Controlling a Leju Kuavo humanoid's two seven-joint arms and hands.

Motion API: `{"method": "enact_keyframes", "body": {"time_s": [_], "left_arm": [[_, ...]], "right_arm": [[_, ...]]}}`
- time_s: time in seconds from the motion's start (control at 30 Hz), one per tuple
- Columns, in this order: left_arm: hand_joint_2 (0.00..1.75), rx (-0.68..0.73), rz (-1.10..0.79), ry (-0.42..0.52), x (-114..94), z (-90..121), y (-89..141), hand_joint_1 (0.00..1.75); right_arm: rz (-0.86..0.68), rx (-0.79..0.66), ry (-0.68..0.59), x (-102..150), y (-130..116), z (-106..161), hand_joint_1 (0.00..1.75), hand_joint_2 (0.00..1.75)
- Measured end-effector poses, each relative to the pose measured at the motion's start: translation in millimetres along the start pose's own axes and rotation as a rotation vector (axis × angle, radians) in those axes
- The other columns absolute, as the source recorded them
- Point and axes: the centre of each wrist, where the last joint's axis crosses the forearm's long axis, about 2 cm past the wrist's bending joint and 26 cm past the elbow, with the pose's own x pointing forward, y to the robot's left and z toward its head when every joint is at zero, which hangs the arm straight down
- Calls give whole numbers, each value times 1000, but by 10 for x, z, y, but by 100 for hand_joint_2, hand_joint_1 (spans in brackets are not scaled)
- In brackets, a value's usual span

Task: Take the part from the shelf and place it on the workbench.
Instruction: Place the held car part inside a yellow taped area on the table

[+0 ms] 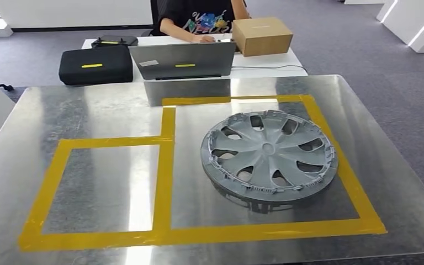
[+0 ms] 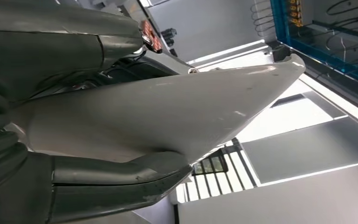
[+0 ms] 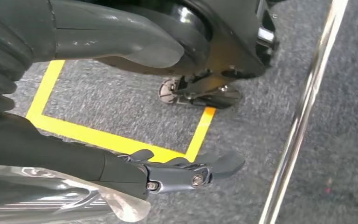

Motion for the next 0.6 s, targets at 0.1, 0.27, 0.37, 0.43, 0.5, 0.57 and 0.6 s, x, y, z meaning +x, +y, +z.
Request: {"method": "enact_keyframes", "body": {"time_s": [0.1,0.27,0.37,0.43,0.5,0.57,0.6], "left_arm": [[175,-5,-3,1,-3,6,3,175],[175,-18,7,4,-3,13,4,175],[175,-25,19,8,-7,15,0,175],[175,-29,23,9,-8,16,-1,175],[175,-33,25,10,-9,16,-1,175],[175,-35,27,10,-11,16,-1,175],[175,-36,27,10,-11,16,-1,175]], "right_arm": [[-5,-1,0,1,2,1,0,175],[-10,-4,-3,11,11,-2,0,175],[-10,-11,-1,3,3,3,0,175],[-7,-13,-2,-3,-2,6,0,175],[-5,-13,-6,5,-5,2,0,175],[-3,-14,-9,11,-5,-1,0,175],[-1,-14,-10,10,-3,0,0,175]]}}
